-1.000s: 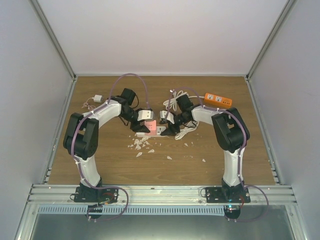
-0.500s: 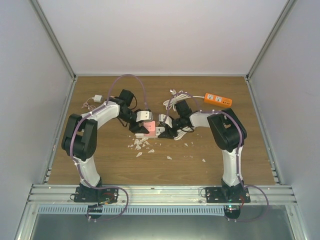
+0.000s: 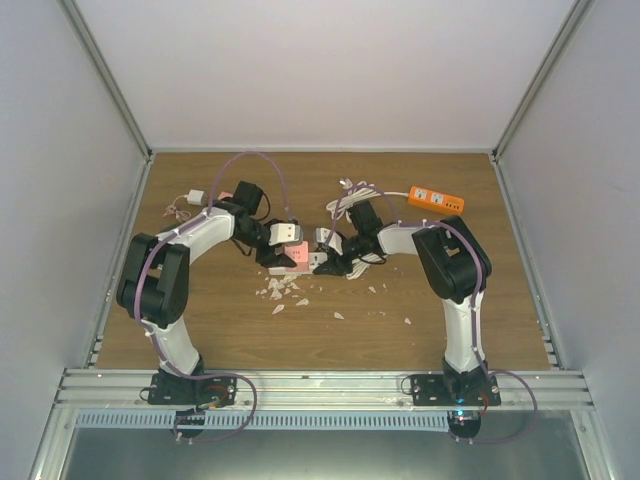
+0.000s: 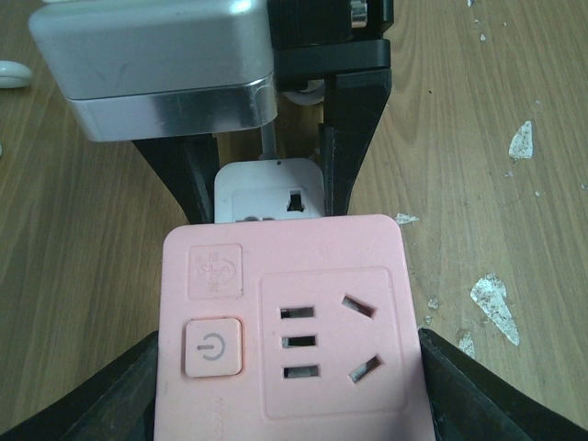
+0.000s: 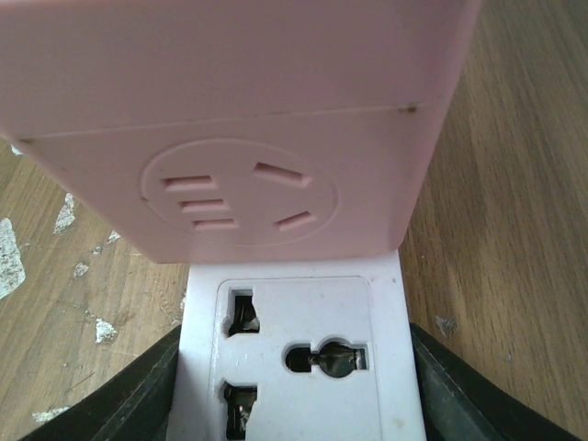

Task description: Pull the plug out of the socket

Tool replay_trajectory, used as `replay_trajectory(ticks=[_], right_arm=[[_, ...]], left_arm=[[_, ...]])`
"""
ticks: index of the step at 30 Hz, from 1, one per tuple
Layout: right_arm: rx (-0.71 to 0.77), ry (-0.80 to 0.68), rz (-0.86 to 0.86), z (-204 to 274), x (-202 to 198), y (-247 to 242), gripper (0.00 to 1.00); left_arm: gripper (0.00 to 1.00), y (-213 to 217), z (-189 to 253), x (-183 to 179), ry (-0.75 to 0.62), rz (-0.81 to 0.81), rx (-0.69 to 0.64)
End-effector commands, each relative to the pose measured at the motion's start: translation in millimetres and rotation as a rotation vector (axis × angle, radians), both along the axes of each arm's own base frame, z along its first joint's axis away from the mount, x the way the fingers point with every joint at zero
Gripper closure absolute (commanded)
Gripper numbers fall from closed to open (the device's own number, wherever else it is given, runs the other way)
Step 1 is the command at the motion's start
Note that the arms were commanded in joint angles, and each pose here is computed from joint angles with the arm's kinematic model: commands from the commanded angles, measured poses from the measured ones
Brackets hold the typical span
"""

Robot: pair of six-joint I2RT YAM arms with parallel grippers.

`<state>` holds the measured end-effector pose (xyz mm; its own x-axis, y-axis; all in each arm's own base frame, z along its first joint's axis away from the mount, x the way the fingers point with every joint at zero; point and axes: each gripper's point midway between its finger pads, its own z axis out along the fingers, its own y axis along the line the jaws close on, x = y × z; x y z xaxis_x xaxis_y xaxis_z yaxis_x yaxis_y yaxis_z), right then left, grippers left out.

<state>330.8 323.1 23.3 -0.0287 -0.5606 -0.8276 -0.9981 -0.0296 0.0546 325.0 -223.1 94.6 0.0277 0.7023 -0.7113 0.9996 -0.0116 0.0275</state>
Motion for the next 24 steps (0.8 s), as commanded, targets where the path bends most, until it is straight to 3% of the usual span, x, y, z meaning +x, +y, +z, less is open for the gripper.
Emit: replay_trajectory(ticks=[1, 6, 11, 15, 24], right_arm=[[-0.09, 0.019, -0.051, -28.9, 6.3, -5.6, 0.78], [-0.139, 0.02, -0.078, -38.3, 8.4, -11.9, 0.89], [-0.147, 0.013, -0.088, -40.7, 9.5, -12.7, 0.92], [-0.148, 0.009, -0.078, -42.5, 6.4, -13.2, 0.93], [-0.15, 0.022, -0.074, -43.4, 5.6, -12.3, 0.95]], left_arm=[[0.59, -13.6, 34.4, -11.7, -0.13, -0.082, -0.091], [0.6, -13.3, 39.1, -10.5, -0.101, -0.069, -0.104], [0.6, -10.5, 47.8, 4.0, 0.054, 0.0, -0.163], [0.6, -8.4, 51.9, 14.4, 0.105, 0.029, -0.185], [0.6, -3.4, 47.3, -6.9, -0.051, -0.04, -0.13]])
